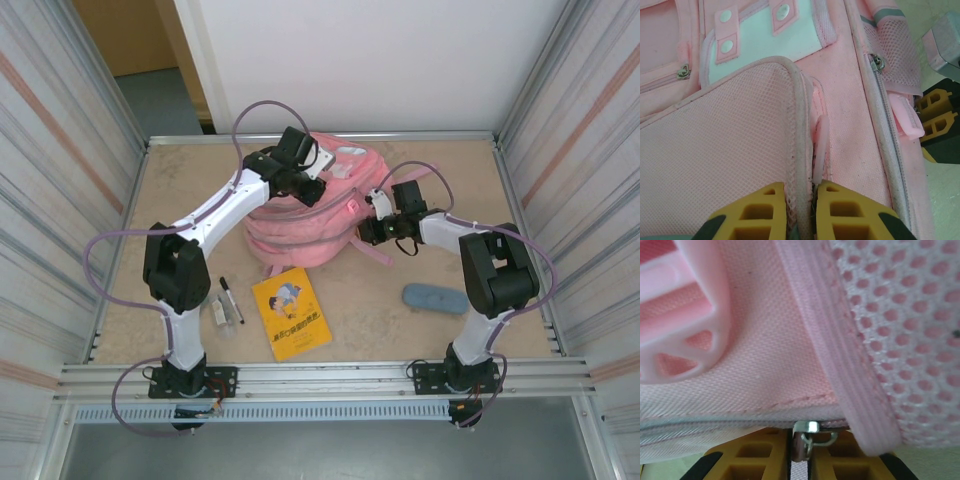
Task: Pack books, pencil case, and school supplies into a backpack
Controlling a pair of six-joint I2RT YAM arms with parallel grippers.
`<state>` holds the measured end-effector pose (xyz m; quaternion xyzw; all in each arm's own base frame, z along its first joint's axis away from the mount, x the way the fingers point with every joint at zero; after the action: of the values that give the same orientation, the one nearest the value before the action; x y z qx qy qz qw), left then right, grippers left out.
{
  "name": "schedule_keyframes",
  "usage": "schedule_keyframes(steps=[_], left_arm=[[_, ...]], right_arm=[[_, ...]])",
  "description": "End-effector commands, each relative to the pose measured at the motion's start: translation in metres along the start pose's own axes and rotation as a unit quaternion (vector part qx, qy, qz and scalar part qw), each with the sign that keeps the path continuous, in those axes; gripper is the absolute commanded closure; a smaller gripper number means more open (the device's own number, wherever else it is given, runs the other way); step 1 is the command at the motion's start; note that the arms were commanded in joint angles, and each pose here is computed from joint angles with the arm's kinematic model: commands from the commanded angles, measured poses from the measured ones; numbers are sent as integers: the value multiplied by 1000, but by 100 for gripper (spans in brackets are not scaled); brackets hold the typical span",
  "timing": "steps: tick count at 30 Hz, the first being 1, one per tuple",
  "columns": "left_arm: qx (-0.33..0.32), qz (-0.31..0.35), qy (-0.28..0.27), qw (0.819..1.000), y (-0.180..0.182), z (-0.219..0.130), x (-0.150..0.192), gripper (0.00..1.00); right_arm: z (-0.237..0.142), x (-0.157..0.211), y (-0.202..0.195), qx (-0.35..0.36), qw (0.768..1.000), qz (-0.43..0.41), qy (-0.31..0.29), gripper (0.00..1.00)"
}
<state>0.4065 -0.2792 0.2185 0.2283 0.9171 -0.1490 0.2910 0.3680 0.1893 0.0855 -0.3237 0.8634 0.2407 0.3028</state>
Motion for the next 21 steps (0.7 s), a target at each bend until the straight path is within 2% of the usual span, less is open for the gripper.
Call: schedule_keyframes(steps=[1, 10, 15, 21], left_arm=[[19, 0, -89, 996, -7, -45, -35, 100], [15, -8, -93, 995, -4, -40, -34, 100], [31, -32, -96, 994, -7, -30, -35, 100], [40, -67, -99, 992, -7, -13, -40, 100]], right_arm=[[-12, -9, 6, -8, 1000, -6, -13, 86], [-20, -14, 36, -89, 995, -31, -14, 98], [-15, -24, 79, -157, 986, -49, -20, 99], [-2, -32, 119, -206, 977, -49, -19, 99]])
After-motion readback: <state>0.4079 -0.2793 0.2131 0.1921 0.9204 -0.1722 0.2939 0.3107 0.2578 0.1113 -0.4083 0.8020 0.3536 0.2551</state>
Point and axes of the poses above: each hand's point on the last joint's axis, 136 mm out from that joint toward the fingers, its own z axis out along the fingers, its own y axis along the line the jaws close on, x = y × z, the point moved 3 cm from there along -z, back along the fingers, and after that the axes turned 13 degrees about -z, right-handed, at the moved point
